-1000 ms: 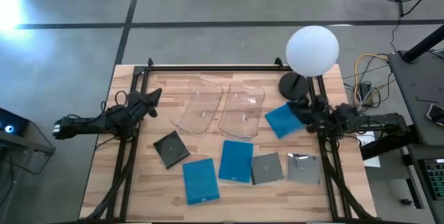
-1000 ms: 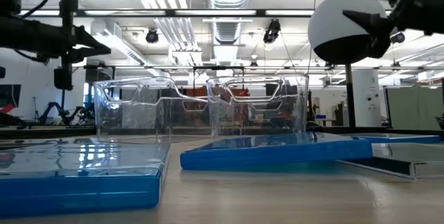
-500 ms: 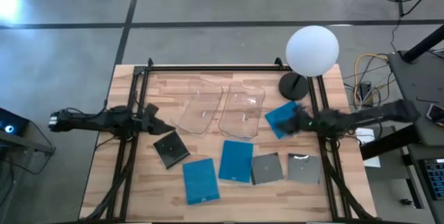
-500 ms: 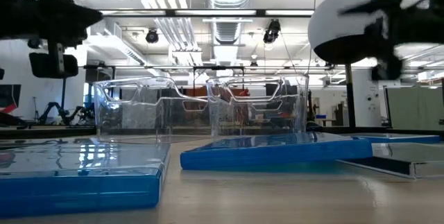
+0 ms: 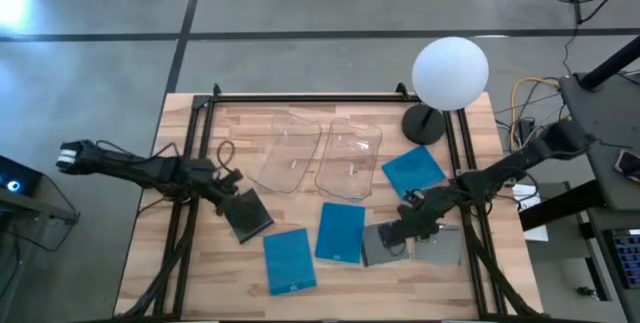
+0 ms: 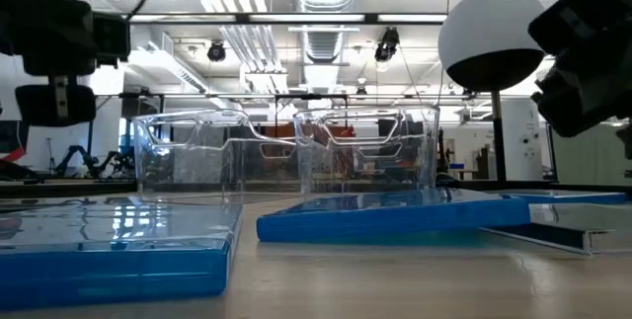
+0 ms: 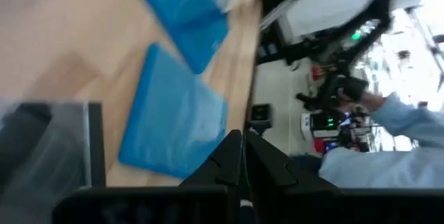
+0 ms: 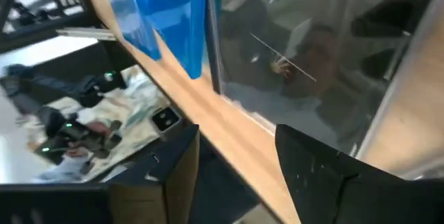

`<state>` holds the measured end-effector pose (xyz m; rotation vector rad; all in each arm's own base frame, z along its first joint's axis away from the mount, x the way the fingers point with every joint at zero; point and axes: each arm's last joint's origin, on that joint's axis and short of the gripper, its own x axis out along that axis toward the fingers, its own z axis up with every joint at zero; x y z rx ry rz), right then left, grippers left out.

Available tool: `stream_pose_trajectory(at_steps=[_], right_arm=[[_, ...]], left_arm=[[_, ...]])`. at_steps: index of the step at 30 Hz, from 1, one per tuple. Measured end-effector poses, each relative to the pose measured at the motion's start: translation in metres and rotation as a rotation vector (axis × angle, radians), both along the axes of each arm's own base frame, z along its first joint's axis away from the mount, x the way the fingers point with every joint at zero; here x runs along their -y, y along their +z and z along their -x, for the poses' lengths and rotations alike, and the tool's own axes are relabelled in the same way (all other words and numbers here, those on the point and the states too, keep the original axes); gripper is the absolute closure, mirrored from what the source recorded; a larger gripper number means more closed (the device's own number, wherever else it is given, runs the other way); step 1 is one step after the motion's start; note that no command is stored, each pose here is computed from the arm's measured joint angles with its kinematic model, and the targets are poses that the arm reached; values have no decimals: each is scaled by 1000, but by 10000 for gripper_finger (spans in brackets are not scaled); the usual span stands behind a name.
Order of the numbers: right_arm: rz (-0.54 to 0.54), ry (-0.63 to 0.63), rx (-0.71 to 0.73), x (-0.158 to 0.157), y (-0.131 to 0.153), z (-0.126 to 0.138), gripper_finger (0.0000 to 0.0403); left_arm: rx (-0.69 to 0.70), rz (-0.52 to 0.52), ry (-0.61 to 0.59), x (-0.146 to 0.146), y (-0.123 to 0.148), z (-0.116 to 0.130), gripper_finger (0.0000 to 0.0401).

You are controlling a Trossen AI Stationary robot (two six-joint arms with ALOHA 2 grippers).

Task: Pick & place jewel cases by type
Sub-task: Put the middle blue blu tray case into the right transparent bin

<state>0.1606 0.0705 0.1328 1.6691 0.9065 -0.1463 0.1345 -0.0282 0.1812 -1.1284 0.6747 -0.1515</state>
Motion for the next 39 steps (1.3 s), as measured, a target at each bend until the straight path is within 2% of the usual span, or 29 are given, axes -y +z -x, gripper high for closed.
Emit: stream_pose_trajectory(at_steps=[3, 5, 7, 9, 13, 17, 21, 24, 27, 33, 35, 39], right_arm=[[74, 11, 3, -3, -1, -11, 211], [102, 26, -32, -2, -4, -17, 198], [100, 52, -39, -2, -1, -27, 180], [144, 92, -15, -3, 5, -39, 159], [315, 214, -43, -3, 9, -57, 113], [372, 263, -59, 2, 5, -70, 89], [392, 187, -20, 16, 0, -78, 90], [412, 92, -40, 28, -1, -76, 99], [427, 51, -20, 32, 6, -73, 106], [374, 23, 66, 29, 30, -70, 103], [424, 25, 56, 29, 38, -68, 101], [609, 58, -103, 34, 24, -67, 99]], left_arm=[[-31, -23, 17, 5, -1, -12, 401], [-57, -114, 25, 9, 2, -22, 401], [-62, -208, -5, 17, 12, -32, 400], [-88, -279, -60, 25, 19, -44, 391], [-252, -383, -150, 36, 13, -61, 342], [-269, -401, -175, 45, 14, -83, 291], [-197, -447, -201, 56, 18, -113, 274], [-229, -514, -211, 62, 16, -135, 274], [-255, -562, -219, 65, 17, -157, 273], [-283, -620, -250, 64, 10, -190, 273], [-297, -636, -250, 59, 6, -196, 273], [-313, -681, -258, 51, -6, -203, 273]])
